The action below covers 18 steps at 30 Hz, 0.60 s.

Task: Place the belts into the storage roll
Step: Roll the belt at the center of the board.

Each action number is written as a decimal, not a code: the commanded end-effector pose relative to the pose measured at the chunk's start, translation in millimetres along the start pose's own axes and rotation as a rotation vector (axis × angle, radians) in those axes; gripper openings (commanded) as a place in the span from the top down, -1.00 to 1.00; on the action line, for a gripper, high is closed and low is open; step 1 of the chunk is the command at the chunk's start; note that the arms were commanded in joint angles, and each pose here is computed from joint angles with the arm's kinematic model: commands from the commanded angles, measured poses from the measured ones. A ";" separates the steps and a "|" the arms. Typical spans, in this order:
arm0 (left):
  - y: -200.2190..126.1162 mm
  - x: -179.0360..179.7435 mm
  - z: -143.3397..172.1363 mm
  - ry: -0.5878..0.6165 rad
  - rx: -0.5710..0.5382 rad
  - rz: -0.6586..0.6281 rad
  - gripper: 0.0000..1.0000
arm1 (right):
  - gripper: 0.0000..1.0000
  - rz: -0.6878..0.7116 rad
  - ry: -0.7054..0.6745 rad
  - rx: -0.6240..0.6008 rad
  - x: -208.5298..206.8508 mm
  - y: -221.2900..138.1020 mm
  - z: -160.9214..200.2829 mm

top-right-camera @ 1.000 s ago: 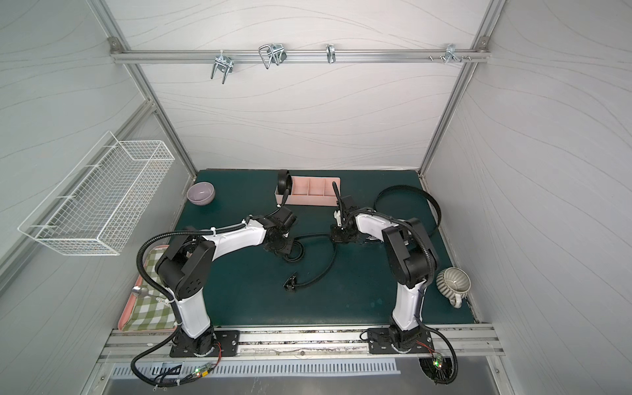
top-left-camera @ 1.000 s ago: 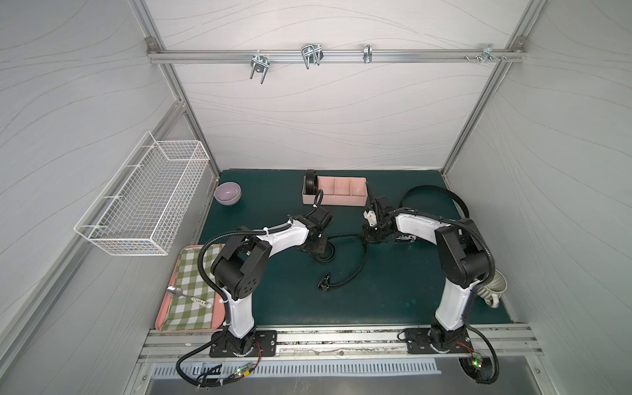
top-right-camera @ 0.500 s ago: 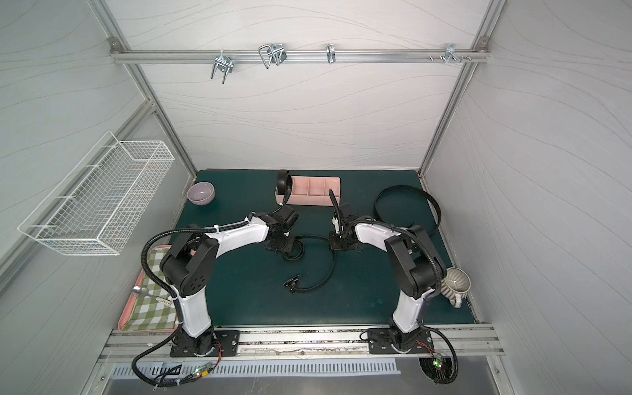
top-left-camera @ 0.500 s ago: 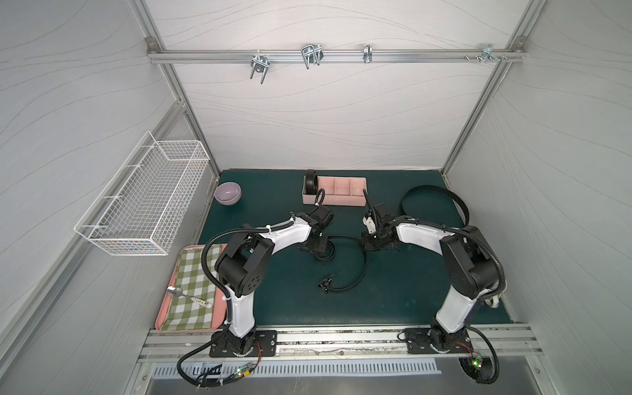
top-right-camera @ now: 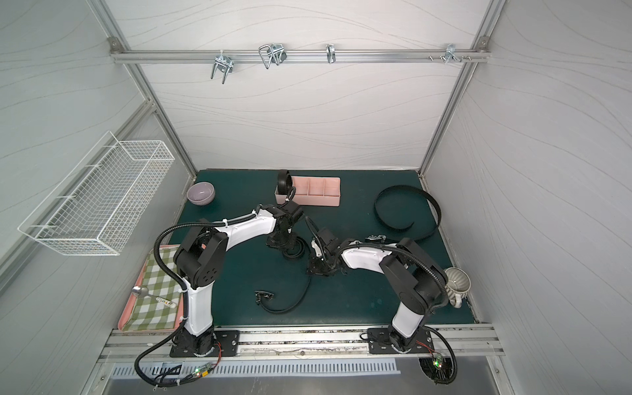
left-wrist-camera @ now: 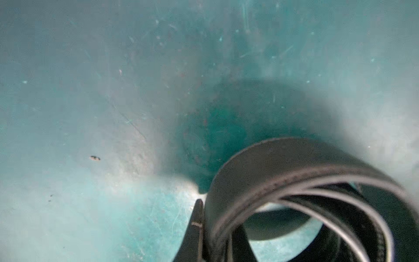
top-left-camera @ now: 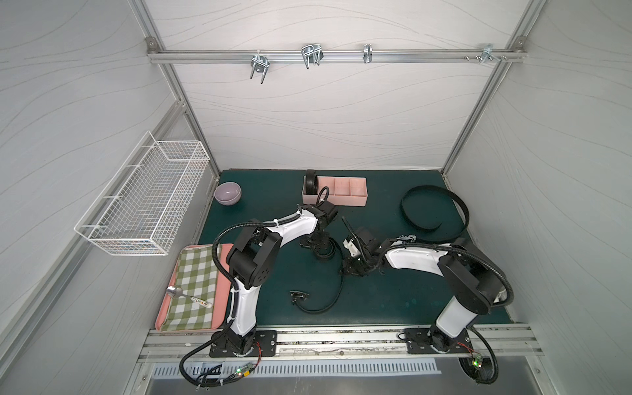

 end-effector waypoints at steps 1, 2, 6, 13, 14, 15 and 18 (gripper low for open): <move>40.9 5.6 -3.1 -0.049 0.008 -0.050 1.00 | 0.21 -0.170 0.041 0.020 13.2 -12.2 3.4; 41.5 3.5 -2.4 -0.048 0.006 -0.044 1.00 | 0.15 -0.182 0.056 0.019 5.8 -17.2 3.4; 40.6 -5.6 0.8 -0.038 0.001 -0.030 1.00 | -0.20 -0.162 0.106 -0.047 -35.7 -46.7 -4.9; 38.2 -25.9 9.0 -0.002 -0.006 -0.031 1.00 | -0.38 -0.214 0.051 -0.111 -44.2 -90.4 -65.9; 38.7 -28.6 9.8 -0.002 -0.007 -0.027 1.00 | -0.36 -0.231 0.045 -0.088 -41.1 -87.9 -76.0; 39.6 -31.6 10.8 0.001 -0.005 -0.023 1.00 | -0.35 -0.248 0.040 -0.074 -38.7 -85.6 -84.6; 42.6 -35.2 12.1 -0.008 -0.002 -0.022 1.00 | -0.31 -0.319 0.064 -0.017 -34.6 -72.0 -100.5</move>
Point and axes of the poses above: each gripper's point midway between its finger pads, its own y axis out along the fingers, its own x axis along the line the jaws close on, z = x × y, the point moved 7 cm from there along -y, back along the fingers, and after that the axes turned 6 degrees about y, right-handed, at the moved point
